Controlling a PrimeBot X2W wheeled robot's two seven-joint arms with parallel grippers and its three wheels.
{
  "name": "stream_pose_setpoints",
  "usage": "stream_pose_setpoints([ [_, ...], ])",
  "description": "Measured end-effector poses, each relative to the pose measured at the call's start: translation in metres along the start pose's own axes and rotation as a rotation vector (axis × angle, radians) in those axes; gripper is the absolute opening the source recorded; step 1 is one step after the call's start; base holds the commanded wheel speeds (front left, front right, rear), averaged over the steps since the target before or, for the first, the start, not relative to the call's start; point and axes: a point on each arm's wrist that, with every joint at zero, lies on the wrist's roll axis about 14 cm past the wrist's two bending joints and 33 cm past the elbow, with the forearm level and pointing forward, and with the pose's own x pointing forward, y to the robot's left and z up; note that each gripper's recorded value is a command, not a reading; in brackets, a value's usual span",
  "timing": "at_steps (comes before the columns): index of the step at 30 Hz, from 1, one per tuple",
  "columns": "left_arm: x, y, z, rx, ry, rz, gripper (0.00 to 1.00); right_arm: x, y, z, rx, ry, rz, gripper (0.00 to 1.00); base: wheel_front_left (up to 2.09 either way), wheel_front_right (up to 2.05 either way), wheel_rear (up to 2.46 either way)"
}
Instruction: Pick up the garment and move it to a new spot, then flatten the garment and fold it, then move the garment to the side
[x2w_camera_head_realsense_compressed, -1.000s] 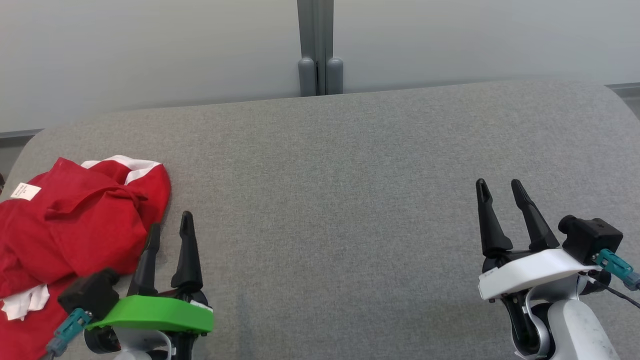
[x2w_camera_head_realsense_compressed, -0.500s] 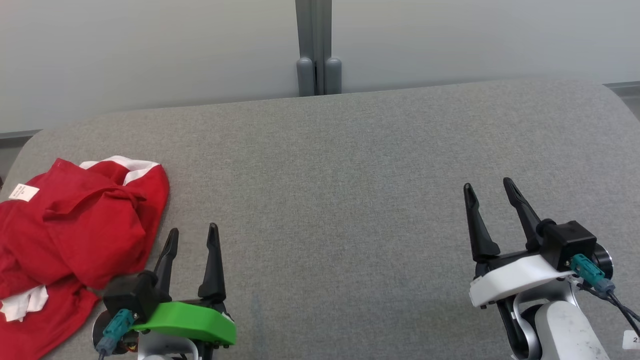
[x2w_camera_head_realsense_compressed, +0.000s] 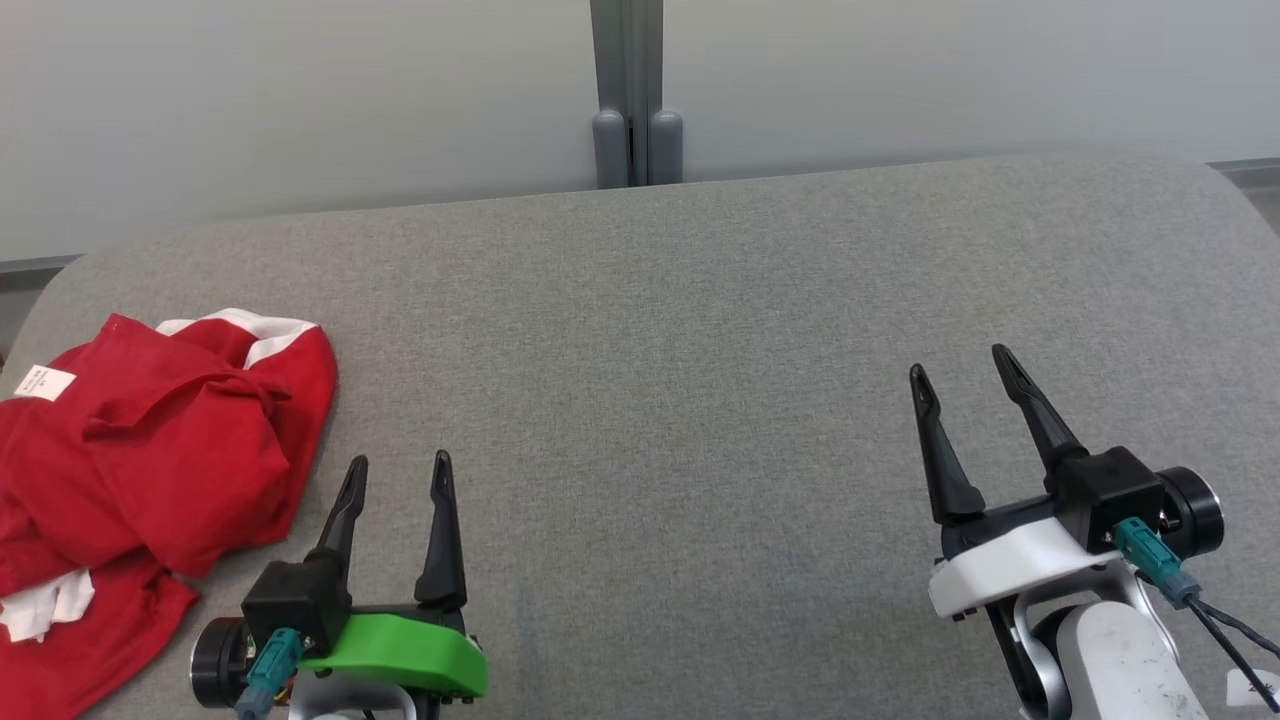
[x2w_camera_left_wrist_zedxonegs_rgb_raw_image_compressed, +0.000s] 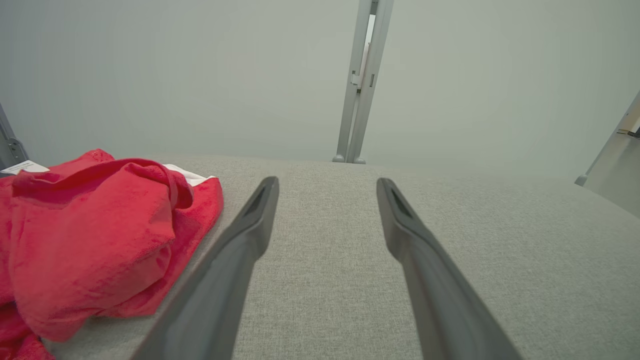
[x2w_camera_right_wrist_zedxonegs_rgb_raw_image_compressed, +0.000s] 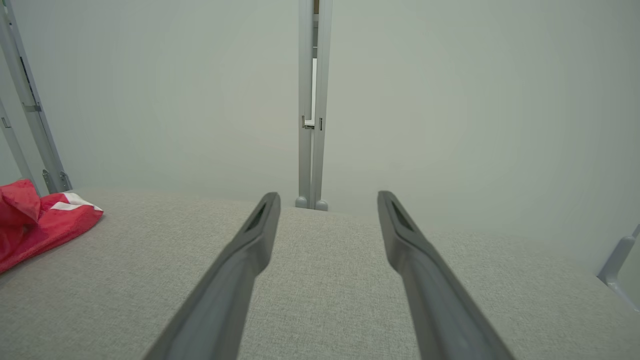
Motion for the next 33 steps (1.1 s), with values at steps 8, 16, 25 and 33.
stream_pose_setpoints([
  [8, 0.002, -0.004, 0.008, 0.019, -0.041, -0.01, 1.0, 0.002, 0.004, 0.008, -0.032, -0.032, 0.015, 1.0, 0.0, 0.0, 0.0],
  [16, 0.003, -0.001, 0.016, -0.03, -0.079, -0.013, 1.0, 0.001, -0.003, 0.009, 0.044, -0.053, -0.011, 1.0, 0.0, 0.0, 0.0],
  [25, -0.002, 0.005, 0.006, -0.087, -0.057, -0.005, 1.0, -0.001, -0.009, 0.009, 0.117, -0.07, -0.039, 1.0, 0.0, 0.0, 0.0],
  [33, -0.005, 0.0, -0.006, -0.097, -0.028, -0.017, 1.0, -0.006, -0.009, -0.005, 0.148, -0.033, -0.048, 1.0, 0.0, 0.0, 0.0],
])
